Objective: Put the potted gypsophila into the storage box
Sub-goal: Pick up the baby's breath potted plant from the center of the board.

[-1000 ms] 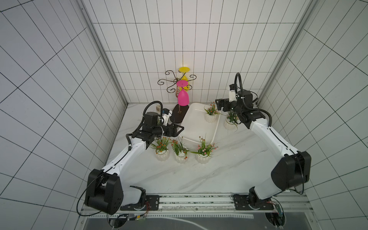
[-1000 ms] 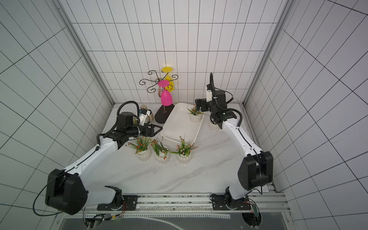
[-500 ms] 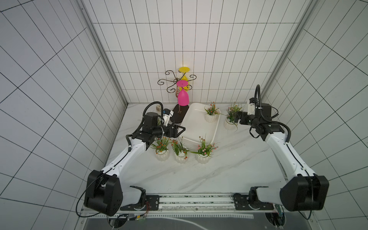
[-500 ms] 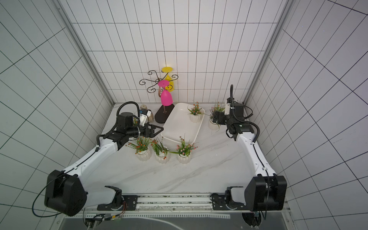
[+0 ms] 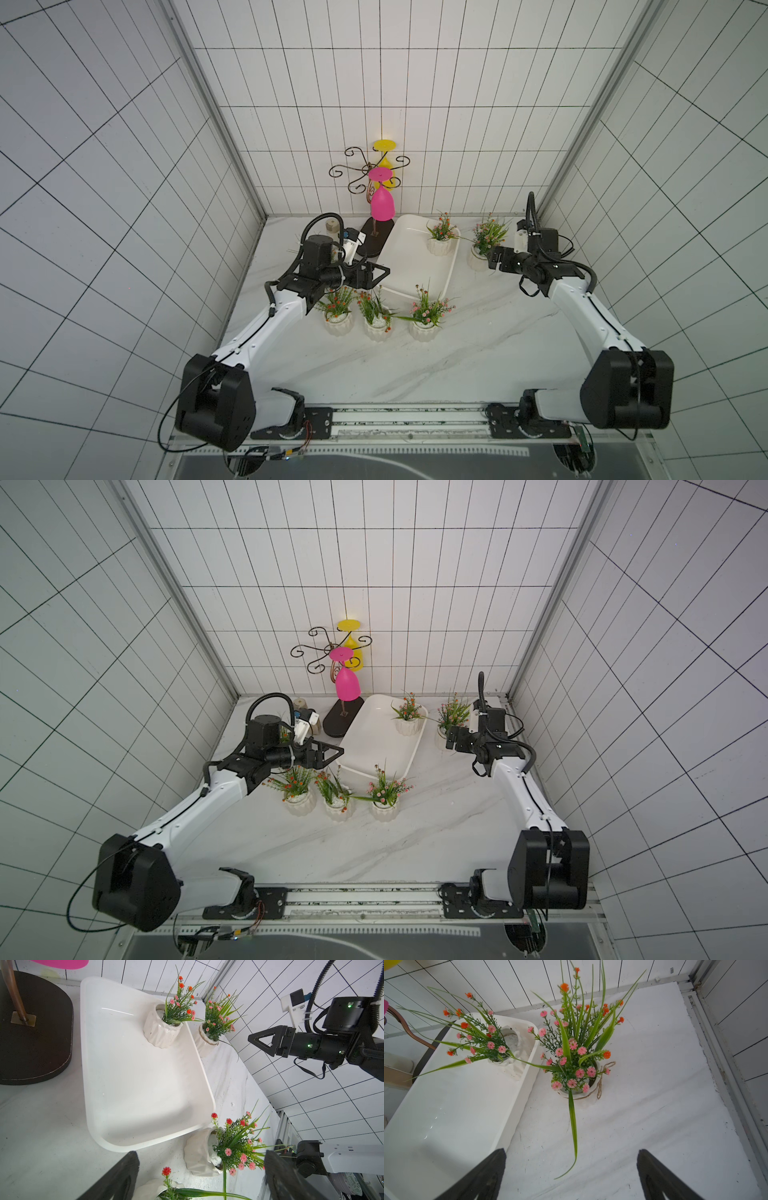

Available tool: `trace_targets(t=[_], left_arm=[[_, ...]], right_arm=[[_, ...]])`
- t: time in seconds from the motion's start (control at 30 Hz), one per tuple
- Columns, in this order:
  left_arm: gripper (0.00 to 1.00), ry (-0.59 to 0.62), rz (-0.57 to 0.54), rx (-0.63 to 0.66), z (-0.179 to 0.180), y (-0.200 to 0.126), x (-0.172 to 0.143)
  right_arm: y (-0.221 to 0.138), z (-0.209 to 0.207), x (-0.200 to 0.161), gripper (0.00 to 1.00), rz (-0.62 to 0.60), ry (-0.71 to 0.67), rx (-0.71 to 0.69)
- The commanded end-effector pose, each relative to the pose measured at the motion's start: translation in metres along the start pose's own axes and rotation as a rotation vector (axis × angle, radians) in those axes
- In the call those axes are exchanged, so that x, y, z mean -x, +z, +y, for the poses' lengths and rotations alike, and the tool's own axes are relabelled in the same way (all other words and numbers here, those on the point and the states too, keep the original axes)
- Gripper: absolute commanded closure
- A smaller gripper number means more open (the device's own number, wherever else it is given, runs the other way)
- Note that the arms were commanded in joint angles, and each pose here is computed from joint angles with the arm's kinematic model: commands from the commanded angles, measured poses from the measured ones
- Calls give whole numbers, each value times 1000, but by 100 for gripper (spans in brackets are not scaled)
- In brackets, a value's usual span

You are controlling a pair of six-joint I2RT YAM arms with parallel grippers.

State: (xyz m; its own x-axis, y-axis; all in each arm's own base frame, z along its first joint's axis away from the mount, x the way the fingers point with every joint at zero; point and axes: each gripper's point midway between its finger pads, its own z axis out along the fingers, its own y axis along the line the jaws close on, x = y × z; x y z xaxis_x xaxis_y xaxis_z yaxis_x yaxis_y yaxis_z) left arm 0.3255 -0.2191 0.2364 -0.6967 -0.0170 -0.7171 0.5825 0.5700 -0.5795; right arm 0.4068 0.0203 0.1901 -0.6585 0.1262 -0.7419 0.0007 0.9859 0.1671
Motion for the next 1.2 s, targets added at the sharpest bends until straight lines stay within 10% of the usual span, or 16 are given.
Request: trace_targets(t=[0.0,1.17], left_arm=[[6,19,-10,-15,-3,1,1],[6,2,-8,-2,4,1,1]], right_arm=[[16,-1,-15,1,25,-11,24],[111,11,5,1,11,-2,-55]])
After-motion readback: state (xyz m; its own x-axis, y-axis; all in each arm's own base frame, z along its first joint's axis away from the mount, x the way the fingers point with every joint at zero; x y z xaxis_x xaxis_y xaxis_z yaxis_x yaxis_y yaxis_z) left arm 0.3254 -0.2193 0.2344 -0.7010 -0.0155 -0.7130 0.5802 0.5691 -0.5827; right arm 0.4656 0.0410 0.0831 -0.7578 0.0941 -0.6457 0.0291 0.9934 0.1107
